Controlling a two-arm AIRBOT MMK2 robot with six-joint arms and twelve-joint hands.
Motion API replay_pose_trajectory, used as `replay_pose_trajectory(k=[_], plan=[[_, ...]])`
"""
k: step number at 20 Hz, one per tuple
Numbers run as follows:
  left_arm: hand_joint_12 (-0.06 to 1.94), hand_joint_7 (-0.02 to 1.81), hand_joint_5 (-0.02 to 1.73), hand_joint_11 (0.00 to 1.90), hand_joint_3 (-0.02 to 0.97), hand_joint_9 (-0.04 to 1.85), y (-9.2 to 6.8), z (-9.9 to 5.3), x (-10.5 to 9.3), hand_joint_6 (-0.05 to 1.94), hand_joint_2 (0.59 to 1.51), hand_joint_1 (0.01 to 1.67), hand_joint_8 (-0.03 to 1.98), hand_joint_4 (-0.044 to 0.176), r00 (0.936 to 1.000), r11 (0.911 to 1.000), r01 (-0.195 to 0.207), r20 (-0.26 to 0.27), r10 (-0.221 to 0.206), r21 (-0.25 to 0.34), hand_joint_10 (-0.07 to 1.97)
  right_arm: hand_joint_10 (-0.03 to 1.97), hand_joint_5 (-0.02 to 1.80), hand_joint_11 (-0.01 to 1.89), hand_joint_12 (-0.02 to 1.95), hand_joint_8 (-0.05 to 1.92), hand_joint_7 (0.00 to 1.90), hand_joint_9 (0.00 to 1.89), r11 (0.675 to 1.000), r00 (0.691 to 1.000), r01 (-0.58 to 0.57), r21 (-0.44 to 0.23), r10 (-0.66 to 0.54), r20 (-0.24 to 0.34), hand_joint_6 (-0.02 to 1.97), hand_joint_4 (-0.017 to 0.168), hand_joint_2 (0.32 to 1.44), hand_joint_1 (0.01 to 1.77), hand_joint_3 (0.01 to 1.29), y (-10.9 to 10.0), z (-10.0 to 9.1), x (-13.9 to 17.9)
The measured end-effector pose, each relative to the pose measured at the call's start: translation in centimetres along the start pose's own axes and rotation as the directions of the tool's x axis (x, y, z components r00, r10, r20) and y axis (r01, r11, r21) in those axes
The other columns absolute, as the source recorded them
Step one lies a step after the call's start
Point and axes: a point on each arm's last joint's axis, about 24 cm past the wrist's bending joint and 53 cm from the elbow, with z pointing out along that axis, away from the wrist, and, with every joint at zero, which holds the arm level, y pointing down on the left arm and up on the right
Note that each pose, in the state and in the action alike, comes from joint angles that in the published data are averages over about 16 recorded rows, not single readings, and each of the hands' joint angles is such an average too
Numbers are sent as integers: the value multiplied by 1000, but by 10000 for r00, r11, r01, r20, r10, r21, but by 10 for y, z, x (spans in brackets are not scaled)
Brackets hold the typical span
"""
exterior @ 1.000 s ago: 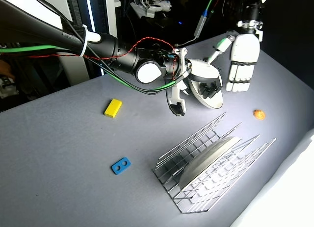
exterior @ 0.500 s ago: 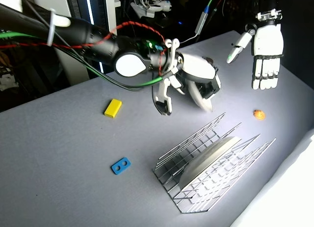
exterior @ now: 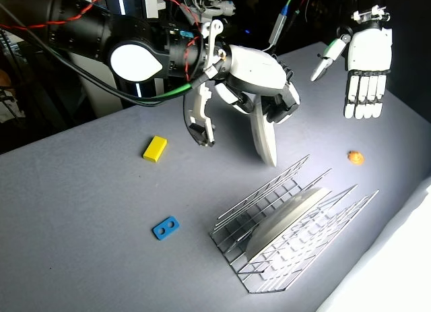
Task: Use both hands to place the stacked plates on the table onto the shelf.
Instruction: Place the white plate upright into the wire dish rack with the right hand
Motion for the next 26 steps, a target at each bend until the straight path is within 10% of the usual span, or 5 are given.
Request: replay_pose_trajectory(k=[26], plan=[[16, 26, 26, 19, 12, 18, 6, -4, -3, 20, 1118, 16, -4, 2, 9998, 9997, -210, 6, 210, -88, 18, 816, 766, 618, 1467, 1051, 945, 914, 9190, 9115, -3686, 1399, 3277, 2487, 1123, -6, 1104, 1168, 13, -72, -41, -113]])
